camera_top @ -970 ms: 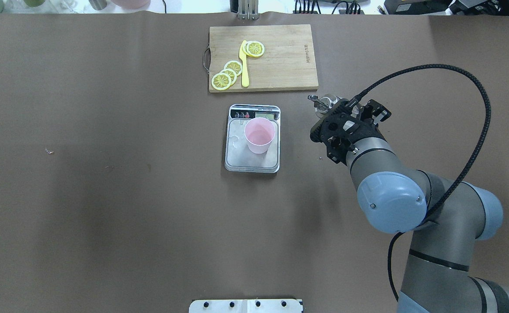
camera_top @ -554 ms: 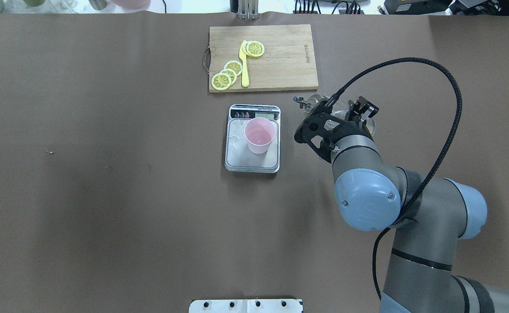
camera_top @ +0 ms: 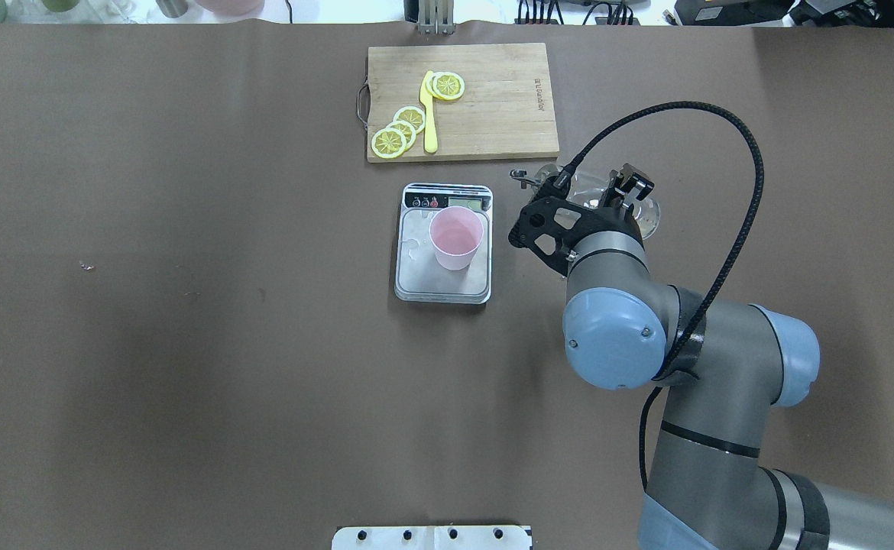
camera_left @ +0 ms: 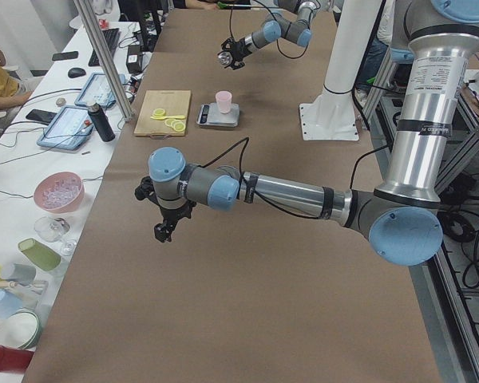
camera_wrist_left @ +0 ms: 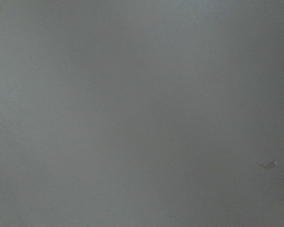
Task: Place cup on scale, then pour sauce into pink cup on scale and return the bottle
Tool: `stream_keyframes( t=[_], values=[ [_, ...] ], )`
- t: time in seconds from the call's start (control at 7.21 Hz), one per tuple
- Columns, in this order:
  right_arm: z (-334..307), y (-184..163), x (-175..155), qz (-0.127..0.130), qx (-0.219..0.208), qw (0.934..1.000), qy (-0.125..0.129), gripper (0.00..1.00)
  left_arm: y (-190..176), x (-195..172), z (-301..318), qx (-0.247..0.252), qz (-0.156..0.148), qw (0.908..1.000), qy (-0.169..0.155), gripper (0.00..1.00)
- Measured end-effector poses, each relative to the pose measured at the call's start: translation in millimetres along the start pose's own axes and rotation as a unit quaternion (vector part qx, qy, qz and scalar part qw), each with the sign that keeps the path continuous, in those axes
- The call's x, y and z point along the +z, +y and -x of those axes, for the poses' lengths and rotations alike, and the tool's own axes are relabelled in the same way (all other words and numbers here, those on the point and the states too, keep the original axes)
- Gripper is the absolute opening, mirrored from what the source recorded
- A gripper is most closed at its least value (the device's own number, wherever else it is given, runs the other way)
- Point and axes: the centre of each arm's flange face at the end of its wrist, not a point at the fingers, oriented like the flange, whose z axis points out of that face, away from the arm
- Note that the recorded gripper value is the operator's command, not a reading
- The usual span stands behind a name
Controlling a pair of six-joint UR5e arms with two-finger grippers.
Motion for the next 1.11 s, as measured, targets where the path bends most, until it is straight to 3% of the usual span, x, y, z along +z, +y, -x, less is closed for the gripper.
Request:
stream_keyframes(
  t=[1.11],
  values=[
    [16.2,-33.8,17.2,0.035,-0.084,0.9945,0.053,0.0,15.8,2.2,7.3,-0.009,0.002,1.0,0.0,0.98]
  ],
)
